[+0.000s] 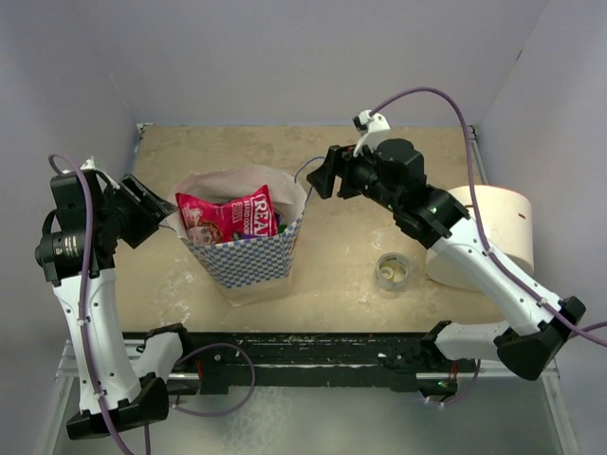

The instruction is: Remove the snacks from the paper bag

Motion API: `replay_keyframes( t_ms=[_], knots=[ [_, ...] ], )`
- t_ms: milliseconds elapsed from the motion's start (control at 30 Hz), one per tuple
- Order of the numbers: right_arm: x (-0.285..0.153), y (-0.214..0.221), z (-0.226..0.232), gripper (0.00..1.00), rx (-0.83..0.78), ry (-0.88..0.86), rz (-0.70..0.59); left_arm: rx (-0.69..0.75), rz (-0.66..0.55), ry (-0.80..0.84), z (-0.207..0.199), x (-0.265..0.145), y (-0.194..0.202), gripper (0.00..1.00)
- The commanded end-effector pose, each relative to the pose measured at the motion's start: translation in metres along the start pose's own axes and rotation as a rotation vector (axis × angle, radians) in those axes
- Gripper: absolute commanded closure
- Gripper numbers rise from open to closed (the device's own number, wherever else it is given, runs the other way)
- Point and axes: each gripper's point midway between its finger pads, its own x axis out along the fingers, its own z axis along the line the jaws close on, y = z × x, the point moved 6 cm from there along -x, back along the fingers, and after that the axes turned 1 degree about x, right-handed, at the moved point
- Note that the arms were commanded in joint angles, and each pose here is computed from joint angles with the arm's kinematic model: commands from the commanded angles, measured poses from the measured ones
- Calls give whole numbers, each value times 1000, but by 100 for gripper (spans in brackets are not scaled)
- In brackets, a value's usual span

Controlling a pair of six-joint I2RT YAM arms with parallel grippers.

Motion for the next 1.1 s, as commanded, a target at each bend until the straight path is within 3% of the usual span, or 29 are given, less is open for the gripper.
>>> replay_keyframes(
  t_ms=[0,67,100,133,367,633,733,900,1067],
  knots=[
    [1,-24,4,18,-45,19,-24,-44,-51,-8,-2,-12,-1,26],
    [5,-20,8,1,-33,-17,-6,-67,-67,-13,-3,-16,-1,13],
    [7,-18,10,0,-23,-35,-1,-83,-76,-26,-2,-18,-2,3],
    [7,-18,12,0,-12,-53,2,-99,-84,-38,-1,-18,-2,0],
    [8,-23,22,0,19,-113,-11,-230,-81,-23,-6,-4,-8,0],
    [18,-14,25,11,105,-129,23,-308,-179,-72,-2,-5,-19,27],
    [23,-16,29,13,128,-149,26,-363,-199,-193,10,-8,-18,43],
    [35,-19,31,20,151,-141,42,-331,-215,-196,10,-7,-23,53],
    [38,-22,29,28,154,-139,48,-315,-200,-136,5,1,-24,52]
  ],
)
